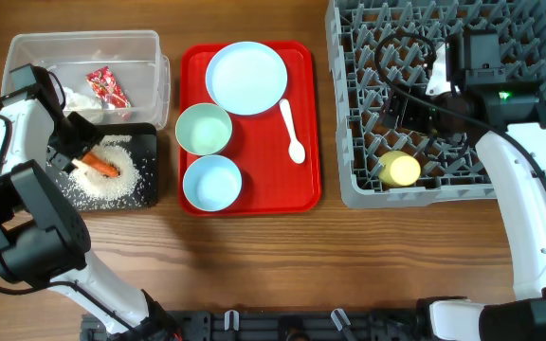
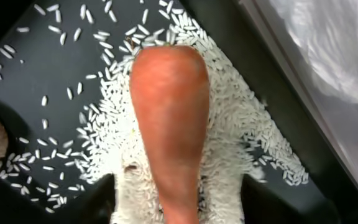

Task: Sort waste into correct bins and load items into the dishwasher rack
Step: 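Carry the carrot left and drop it onto the black rice tray, then release the cup, move the right gripper to the green bowl and grasp its rim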

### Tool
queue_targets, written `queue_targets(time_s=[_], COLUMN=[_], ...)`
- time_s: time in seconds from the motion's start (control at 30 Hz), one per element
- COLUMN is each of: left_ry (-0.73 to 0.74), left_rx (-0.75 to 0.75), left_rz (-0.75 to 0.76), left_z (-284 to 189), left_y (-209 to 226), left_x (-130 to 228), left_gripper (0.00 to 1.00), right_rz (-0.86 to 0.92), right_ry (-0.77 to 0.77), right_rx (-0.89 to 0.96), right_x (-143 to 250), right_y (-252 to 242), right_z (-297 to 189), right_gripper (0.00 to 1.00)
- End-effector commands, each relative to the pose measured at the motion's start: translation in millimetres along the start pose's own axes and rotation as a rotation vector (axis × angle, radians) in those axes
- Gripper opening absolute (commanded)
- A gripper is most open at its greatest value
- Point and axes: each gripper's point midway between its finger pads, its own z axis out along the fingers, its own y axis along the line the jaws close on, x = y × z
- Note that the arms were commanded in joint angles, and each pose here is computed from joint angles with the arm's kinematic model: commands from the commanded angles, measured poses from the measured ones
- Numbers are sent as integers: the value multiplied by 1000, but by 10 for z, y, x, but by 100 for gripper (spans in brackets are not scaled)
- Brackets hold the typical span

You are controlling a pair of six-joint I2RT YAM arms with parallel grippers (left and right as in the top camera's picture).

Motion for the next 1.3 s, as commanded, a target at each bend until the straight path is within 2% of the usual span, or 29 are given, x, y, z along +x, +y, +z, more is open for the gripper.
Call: queue_targets(time_s=[0.0,0.13,0.3,0.5,0.67,1.0,1.27], left_ry=[12,5,-68,-198,-261,-246,-227], left_rx=[-16,-14,32,201,365,461,499], left_rz=[-8,-24,-6,87,334,701,846], left_z=[58,-58,-465,-1155,-1634,-1773,-1793], left_y=[56,117,93,-159,-682,-1623,-1949], left_x=[-15,-48,-171,-153,193,1116,1611], left_gripper=[74,75,76,78,80,83,87], right_rz=[-19,-20,-20,-22,-22,-23,-28], right_ry=[-26,-25,-28,-43,-43,-46,-59], right_rx=[-10,-10,-11,-16,-16,-17,-68], right_x=[-55,-52,-60,-96,-97,-104,-144], right_y=[34,33,36,49,47,52,146], right_z=[-59,-59,-59,-61,-61,-61,-67], right_gripper=[92,91,92,91,91,91,91])
